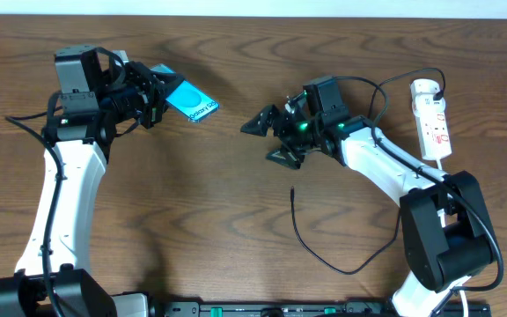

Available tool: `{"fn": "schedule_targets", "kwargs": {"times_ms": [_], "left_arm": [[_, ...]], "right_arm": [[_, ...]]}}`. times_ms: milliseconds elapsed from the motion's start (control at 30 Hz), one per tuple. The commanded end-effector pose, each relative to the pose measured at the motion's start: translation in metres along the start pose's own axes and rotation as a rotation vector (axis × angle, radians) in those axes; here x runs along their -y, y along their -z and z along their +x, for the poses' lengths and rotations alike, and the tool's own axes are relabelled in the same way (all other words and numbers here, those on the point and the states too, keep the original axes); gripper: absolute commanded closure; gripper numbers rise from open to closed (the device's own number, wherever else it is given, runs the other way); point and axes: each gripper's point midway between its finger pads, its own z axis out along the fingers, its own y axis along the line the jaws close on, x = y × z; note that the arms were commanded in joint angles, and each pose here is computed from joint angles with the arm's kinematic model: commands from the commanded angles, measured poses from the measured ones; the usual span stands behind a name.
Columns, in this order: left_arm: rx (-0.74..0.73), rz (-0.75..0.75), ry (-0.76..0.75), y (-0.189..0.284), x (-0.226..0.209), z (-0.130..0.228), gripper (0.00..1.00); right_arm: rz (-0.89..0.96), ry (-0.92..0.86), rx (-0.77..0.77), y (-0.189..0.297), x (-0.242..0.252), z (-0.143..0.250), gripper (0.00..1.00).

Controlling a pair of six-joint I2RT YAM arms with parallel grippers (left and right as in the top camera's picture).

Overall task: Plug charger to phone and switch on socket
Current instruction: 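Open the right gripper and move it toward the black cable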

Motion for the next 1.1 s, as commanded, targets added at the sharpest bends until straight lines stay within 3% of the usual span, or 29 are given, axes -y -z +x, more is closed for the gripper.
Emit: {"fn": "schedule_targets", "kwargs": {"times_ms": [0,233,533,833,1067], "left_arm": [[-0.026,0.015,-0.054,0.003,0.003,0.005,0.93],[-0.015,-0.023,-0.06,0.003,-0.007,0.004,0.93],[-0.021,-0.034,-0.07,0.003,-0.01,0.006,0.93],[-0.033,-0.047,-0.182,0.002,-0.014,0.007,0.93],[-0.198,-0.013,-0.244,-0.014,-0.03,0.022,0.93]], "right_arm": [[0.05,0.079,0.054,0.002,0.008,-0.009,0.01],[0.159,0.098,0.09,0.01,0.018,-0.015,0.01],[0.468,0.123,0.186,0.056,0.027,-0.027,0.01],[0.633,0.104,0.205,0.071,0.051,-0.02,0.01],[0.722,0.167,0.185,0.07,0.059,-0.008,0.01]]}}
